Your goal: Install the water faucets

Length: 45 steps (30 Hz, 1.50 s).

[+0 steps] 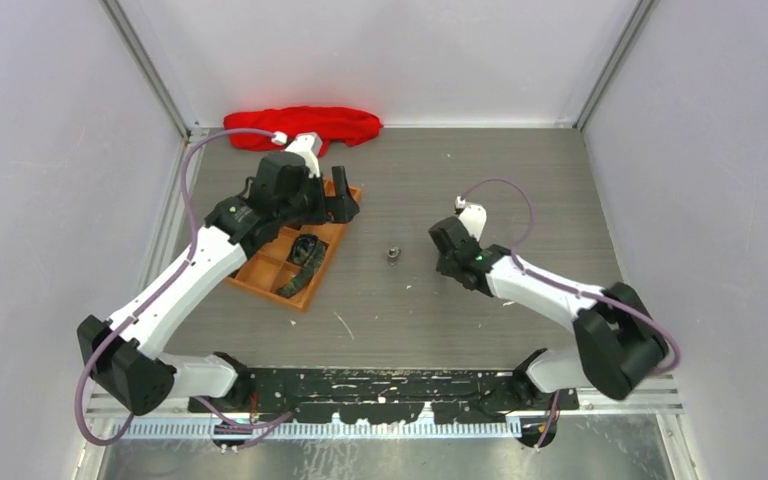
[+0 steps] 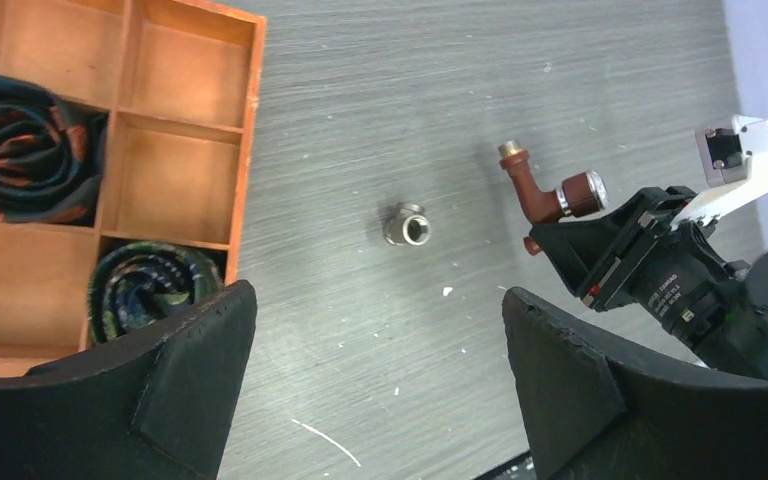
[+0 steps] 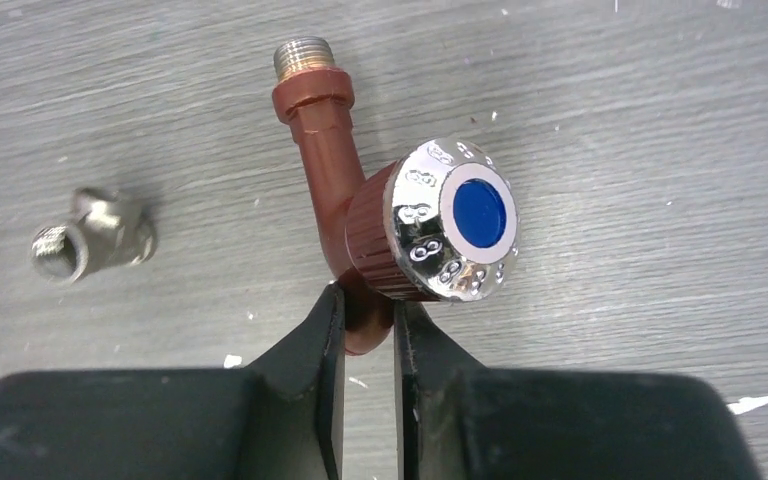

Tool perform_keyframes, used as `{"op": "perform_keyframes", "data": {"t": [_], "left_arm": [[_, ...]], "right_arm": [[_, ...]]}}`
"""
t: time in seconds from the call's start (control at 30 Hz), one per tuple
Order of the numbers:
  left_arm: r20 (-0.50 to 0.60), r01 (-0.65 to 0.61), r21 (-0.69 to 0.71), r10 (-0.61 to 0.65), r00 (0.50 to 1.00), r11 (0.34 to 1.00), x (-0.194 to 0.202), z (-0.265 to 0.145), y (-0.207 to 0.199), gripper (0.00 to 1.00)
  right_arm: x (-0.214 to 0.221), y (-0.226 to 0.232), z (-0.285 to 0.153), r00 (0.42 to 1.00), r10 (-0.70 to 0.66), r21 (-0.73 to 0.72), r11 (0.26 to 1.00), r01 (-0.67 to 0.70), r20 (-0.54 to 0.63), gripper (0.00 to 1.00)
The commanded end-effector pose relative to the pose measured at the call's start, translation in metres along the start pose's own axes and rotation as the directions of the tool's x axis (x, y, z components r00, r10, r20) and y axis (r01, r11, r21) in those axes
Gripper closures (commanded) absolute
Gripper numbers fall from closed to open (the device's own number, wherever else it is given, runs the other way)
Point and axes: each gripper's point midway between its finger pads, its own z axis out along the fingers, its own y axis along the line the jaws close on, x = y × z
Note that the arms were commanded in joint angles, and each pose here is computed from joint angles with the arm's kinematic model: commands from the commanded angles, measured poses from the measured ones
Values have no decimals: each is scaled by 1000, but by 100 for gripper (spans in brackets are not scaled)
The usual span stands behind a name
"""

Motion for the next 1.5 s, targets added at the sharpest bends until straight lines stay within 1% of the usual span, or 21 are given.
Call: {"op": "perform_keyframes", "data": {"t": [0.0,0.1,0.17,0.3,0.43,0.53,0.63,0.93,1.17,1.3,1.47], "left_arm": [[-59,5,169,5,998,986,-7,-6,-26,9],[-77,37,278,-16,997,960,-5,-4,-41,10],[-88,55,322,-28,996,945,-5,-3,-46,10],[-135,87,432,-31,990,898,-2,-4,-61,9],[-237,141,541,-11,971,829,11,-2,-77,8],[-316,206,586,-13,949,783,21,1,-82,9],[-350,248,603,-28,936,759,26,5,-81,10],[-402,287,606,-26,915,742,39,8,-78,10],[-454,320,626,-1,891,712,52,5,-78,11],[-474,322,619,14,880,717,60,4,-75,11],[-506,368,664,29,862,651,65,-5,-82,11]], "right_arm": [[-37,18,-31,983,-100,-180,975,127,153,100],[-48,32,-52,971,-118,-298,938,178,208,100],[-51,39,-62,966,-129,-349,915,203,223,100],[-48,59,-81,961,-170,-480,839,256,216,100],[-46,78,-105,954,-201,-610,736,296,220,100],[-47,88,-123,947,-219,-683,656,321,235,100],[-48,93,-136,943,-226,-732,596,331,242,100],[-40,103,-163,937,-257,-836,437,331,237,100],[-39,107,-174,937,-263,-879,358,315,229,100],[-39,107,-176,940,-259,-894,332,302,221,100],[-39,107,-180,943,-252,-910,298,287,215,100]]}}
